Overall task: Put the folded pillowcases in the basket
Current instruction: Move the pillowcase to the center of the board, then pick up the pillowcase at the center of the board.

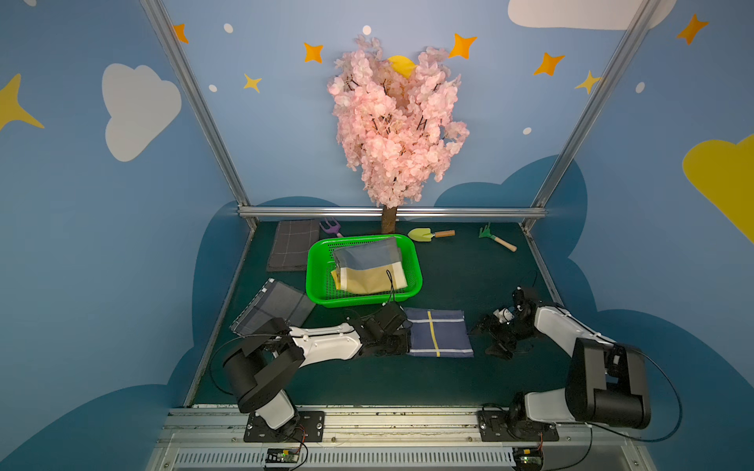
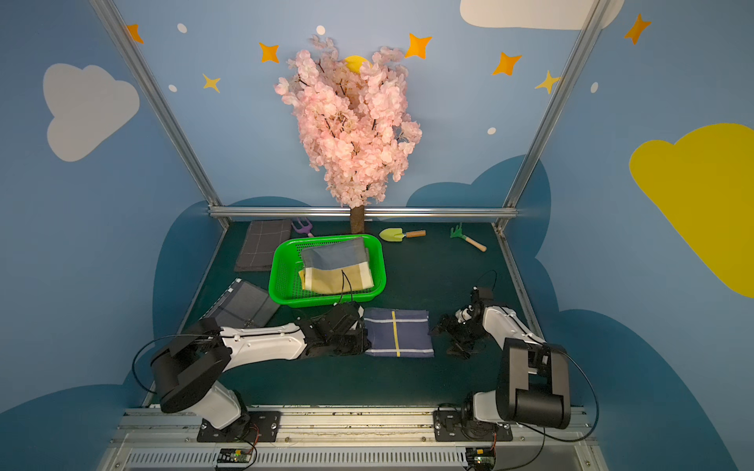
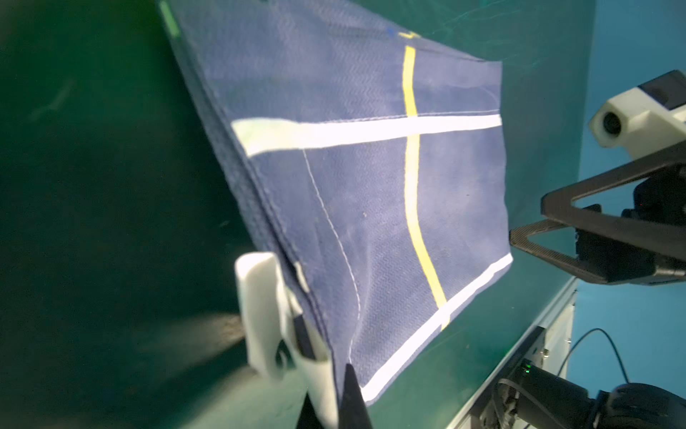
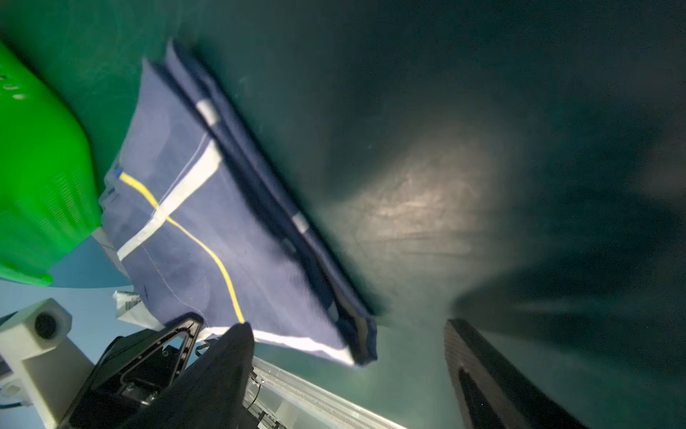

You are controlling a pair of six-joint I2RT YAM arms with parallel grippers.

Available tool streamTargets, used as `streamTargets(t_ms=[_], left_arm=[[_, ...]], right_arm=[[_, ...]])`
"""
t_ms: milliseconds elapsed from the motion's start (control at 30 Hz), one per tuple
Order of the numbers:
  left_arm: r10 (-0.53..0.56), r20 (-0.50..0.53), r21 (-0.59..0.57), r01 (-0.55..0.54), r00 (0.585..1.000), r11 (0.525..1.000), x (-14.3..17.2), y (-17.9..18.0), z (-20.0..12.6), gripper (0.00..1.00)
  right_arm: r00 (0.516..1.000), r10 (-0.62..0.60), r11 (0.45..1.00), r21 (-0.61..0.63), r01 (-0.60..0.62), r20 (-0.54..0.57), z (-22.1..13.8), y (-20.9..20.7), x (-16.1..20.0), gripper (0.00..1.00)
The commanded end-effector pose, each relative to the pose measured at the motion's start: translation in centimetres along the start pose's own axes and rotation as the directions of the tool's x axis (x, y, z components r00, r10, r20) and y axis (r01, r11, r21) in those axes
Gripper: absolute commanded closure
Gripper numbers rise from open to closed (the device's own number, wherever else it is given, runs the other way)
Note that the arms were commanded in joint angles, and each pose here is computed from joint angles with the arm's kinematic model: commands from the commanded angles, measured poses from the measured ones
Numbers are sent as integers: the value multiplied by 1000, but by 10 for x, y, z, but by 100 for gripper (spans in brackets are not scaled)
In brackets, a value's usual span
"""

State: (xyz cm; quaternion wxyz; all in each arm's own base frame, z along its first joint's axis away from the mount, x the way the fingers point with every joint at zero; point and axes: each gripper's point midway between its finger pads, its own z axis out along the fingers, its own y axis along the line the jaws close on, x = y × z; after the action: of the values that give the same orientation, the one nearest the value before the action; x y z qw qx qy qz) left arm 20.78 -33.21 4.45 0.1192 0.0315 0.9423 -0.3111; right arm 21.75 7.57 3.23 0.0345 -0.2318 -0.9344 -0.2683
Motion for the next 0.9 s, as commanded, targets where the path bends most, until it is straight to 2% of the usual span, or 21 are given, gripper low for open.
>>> streamTargets(t_ms=[0,300,567,867], left_arm=[[11,-19,-38,-12,1000,999,7,11,0,97],[24,-26,-49,-26,999,998,5,10,2,97],[22,-29,-53,-23,999,998,5,11,3,97],[21,-39,-58,-23,999,998,8,13,6,97]], right_arm=[[998,-50,999,-10,50,23,11,3,-11,17],[988,-149,985,83,153,-43,34,12,3,21],[977,-203,973,96,209,-69,41,32,0,28],[963,-252,960,100,261,-95,53,51,8,29]])
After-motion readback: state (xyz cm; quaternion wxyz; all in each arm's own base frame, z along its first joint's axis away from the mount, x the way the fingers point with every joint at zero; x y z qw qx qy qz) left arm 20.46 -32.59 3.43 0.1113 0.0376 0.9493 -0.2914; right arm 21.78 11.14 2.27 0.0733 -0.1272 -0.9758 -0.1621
